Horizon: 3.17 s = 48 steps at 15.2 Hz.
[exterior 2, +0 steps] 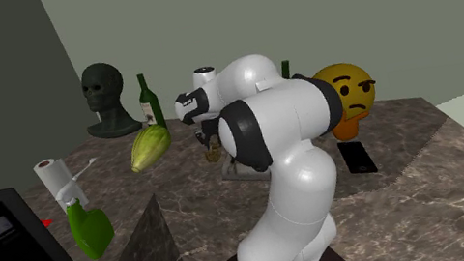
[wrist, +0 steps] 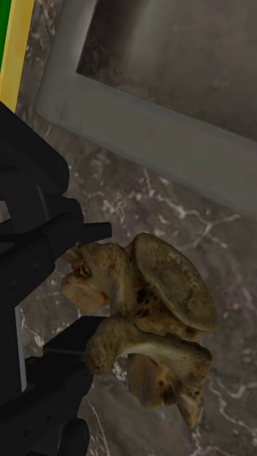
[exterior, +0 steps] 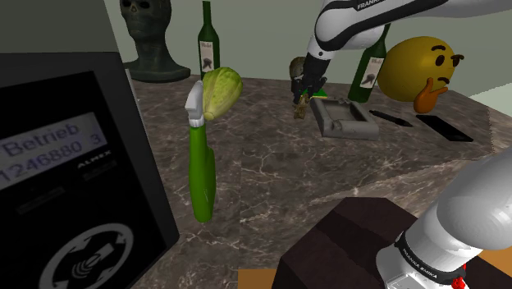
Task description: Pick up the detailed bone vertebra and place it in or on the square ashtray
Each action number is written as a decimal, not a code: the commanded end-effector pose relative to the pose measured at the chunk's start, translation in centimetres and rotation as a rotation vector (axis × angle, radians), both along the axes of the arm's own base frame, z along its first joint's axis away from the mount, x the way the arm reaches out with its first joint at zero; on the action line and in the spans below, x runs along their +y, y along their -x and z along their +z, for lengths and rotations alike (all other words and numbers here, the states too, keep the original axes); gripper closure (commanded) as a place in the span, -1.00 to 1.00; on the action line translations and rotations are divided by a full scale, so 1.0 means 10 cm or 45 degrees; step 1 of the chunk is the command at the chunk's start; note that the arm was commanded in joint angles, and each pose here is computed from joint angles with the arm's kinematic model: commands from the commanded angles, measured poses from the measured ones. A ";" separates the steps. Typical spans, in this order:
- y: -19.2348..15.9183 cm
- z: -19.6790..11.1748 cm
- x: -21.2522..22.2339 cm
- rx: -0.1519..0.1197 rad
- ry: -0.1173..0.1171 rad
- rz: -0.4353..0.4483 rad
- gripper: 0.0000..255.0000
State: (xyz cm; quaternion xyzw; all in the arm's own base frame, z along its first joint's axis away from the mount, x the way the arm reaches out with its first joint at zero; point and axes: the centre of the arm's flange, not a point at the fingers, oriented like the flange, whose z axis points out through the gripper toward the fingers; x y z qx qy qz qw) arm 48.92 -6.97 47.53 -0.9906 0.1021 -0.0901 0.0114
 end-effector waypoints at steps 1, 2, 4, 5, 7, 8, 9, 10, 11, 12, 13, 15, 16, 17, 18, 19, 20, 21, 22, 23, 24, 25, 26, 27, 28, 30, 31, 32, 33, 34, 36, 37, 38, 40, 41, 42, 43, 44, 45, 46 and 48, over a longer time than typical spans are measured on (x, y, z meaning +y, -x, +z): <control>0.00 0.00 0.00 0.001 0.000 0.000 1.00; 0.00 0.00 0.00 0.001 0.000 0.000 1.00; 0.00 0.00 0.00 0.001 0.000 0.000 1.00; 0.00 0.00 0.00 0.001 0.000 0.000 1.00; 0.00 0.10 0.00 0.001 0.000 0.000 1.00; 0.00 0.16 0.00 0.001 0.000 0.000 1.00; 0.00 0.21 0.00 0.001 0.000 0.000 1.00; 0.00 0.26 0.00 0.001 0.000 0.000 1.00; 0.00 0.31 0.00 0.001 0.000 0.000 1.00; 0.00 0.37 0.00 0.001 0.000 0.000 1.00; 0.00 0.42 0.00 0.001 0.000 0.000 1.00; 0.00 0.53 0.00 0.001 0.000 0.000 1.00; 0.00 0.58 0.00 0.001 0.000 0.000 1.00; 0.00 0.63 0.00 0.001 0.000 0.000 1.00; 0.00 0.68 0.00 0.001 0.000 0.000 1.00; 0.00 0.74 0.00 0.001 0.000 0.000 1.00; 0.00 0.79 0.00 0.001 0.000 0.000 1.00; 0.00 0.84 0.00 0.001 0.000 0.000 1.00; 0.00 0.89 0.00 0.001 0.000 0.000 1.00; 0.00 0.95 0.00 0.001 0.000 0.000 1.00; 0.00 1.00 0.00 0.001 0.000 0.000 1.00; 0.00 1.05 0.00 0.001 0.000 0.000 1.00; 0.00 1.11 0.00 0.001 0.000 0.000 1.00; 0.00 1.16 0.00 0.001 0.000 0.000 1.00; 0.00 1.19 0.00 0.001 0.000 0.000 1.00; 0.18 1.22 -0.20 0.001 0.000 0.000 1.00; 0.26 1.23 -0.29 0.001 0.000 0.000 1.00; 0.35 1.24 -0.39 0.001 0.000 0.000 1.00; 0.44 1.25 -0.49 0.001 0.000 0.000 1.00; 0.53 1.26 -0.59 0.001 0.000 0.000 1.00; 0.70 1.28 -0.78 0.001 0.000 0.000 1.00; 0.79 1.29 -0.88 0.001 0.000 0.000 1.00; 0.88 1.30 -0.98 0.001 0.000 0.000 1.00; 1.03 1.32 -1.15 0.001 0.000 0.000 1.00; 1.03 1.27 -1.15 0.001 0.000 0.000 1.00; 1.03 1.22 -1.15 0.001 0.000 0.000 1.00; 1.03 1.16 -1.15 0.001 0.000 0.000 1.00; 1.03 1.11 -1.15 0.001 0.000 0.000 1.00; 1.03 1.06 -1.15 0.001 0.000 0.000 1.00; 1.03 1.01 -1.15 0.001 0.000 0.000 1.00; 1.03 0.90 -1.15 0.001 0.000 0.000 1.00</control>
